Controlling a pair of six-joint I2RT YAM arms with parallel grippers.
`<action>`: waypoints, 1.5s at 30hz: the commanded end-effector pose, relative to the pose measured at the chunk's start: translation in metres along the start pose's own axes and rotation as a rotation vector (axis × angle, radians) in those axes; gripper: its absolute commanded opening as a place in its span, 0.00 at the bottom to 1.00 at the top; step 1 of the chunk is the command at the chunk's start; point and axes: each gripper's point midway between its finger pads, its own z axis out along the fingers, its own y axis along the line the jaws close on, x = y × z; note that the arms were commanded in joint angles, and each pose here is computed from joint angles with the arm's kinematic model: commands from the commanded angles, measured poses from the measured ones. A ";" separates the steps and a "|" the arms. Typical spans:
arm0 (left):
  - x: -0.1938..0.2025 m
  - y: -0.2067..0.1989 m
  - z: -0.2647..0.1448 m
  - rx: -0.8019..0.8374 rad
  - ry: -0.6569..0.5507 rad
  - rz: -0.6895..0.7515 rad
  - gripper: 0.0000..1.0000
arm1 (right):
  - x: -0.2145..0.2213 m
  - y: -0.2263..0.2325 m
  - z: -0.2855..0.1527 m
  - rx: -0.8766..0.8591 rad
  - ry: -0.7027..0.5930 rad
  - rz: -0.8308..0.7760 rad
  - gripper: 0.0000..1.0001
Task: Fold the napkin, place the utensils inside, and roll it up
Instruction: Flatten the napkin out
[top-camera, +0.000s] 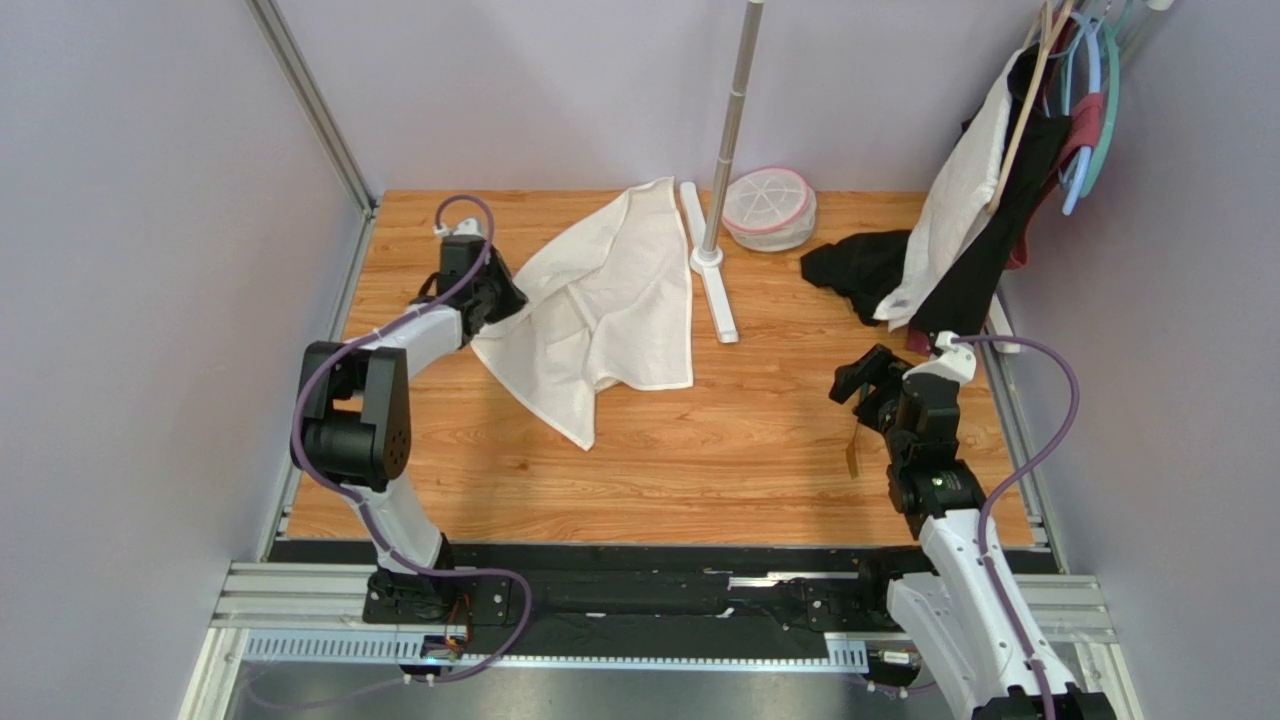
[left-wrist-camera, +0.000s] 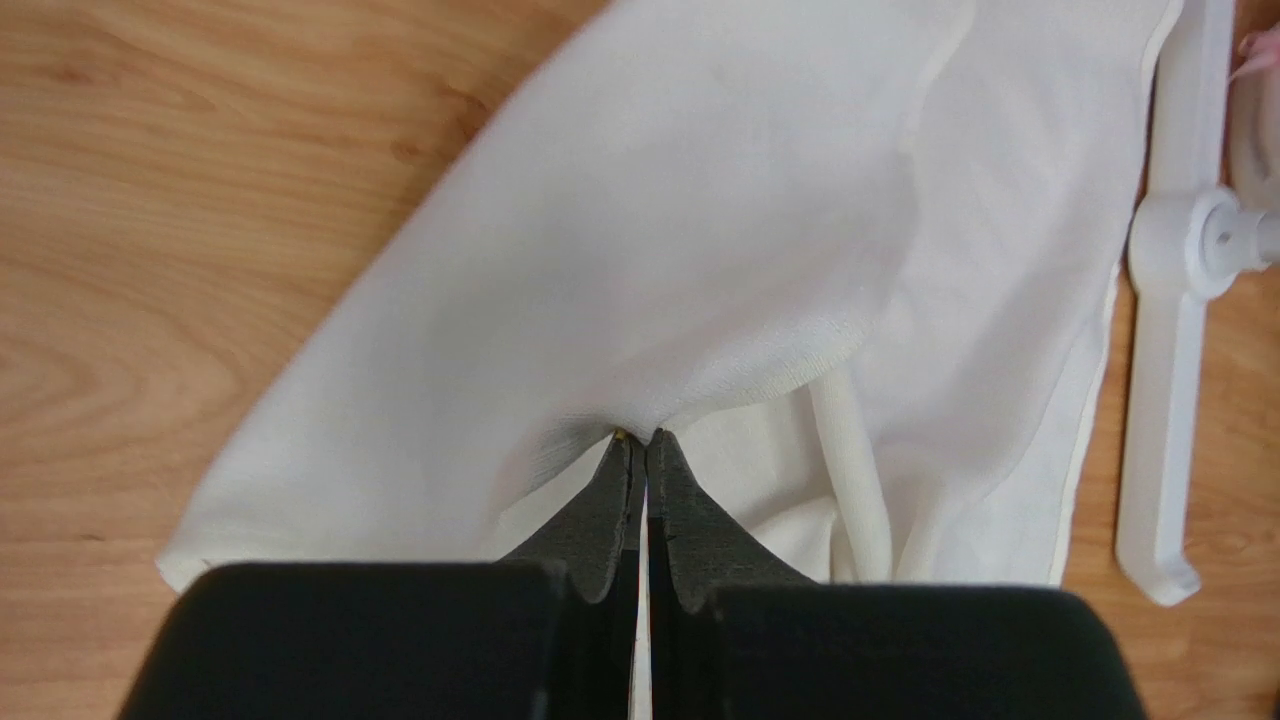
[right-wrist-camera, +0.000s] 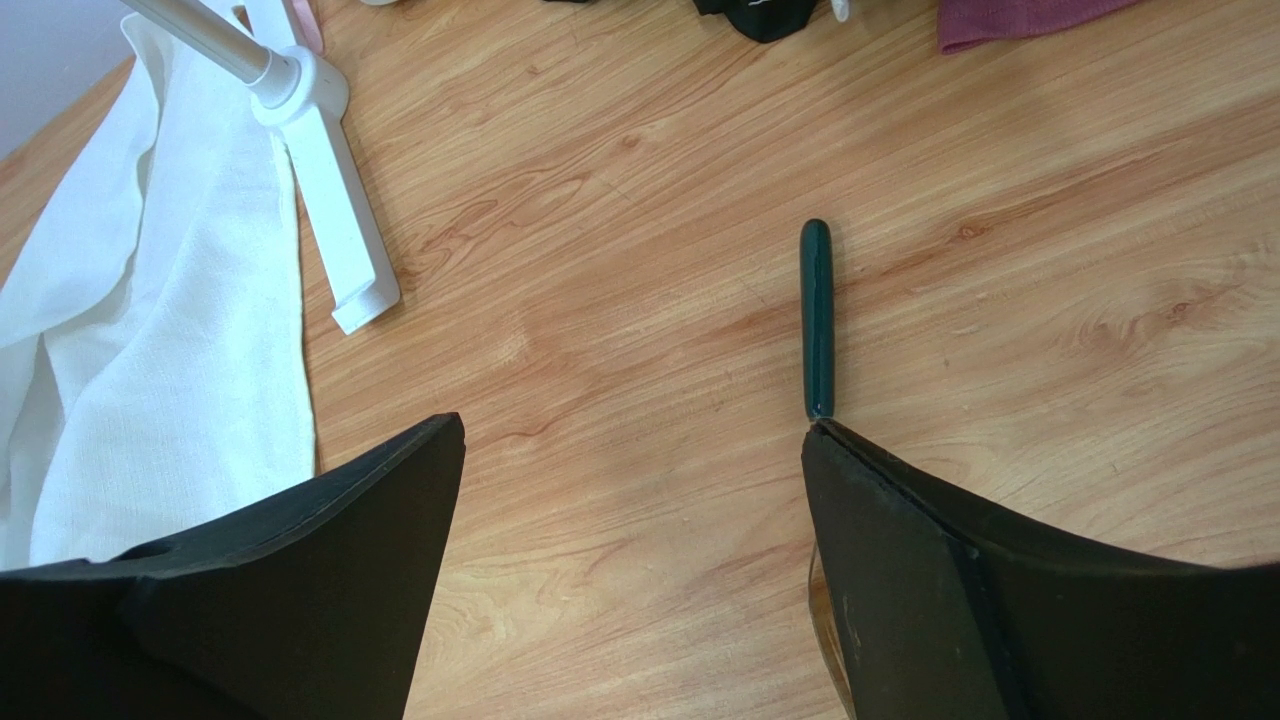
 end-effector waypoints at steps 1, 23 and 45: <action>-0.071 0.003 -0.002 0.100 -0.133 -0.160 0.00 | -0.022 0.014 -0.003 -0.036 -0.048 0.012 0.87; -0.167 0.137 0.004 -0.021 -0.302 -0.404 0.76 | -0.013 0.062 0.004 -0.173 -0.009 -0.122 0.81; 0.063 -0.044 -0.051 0.249 0.018 -0.303 0.88 | 0.153 0.264 0.091 -0.465 0.588 -0.295 0.76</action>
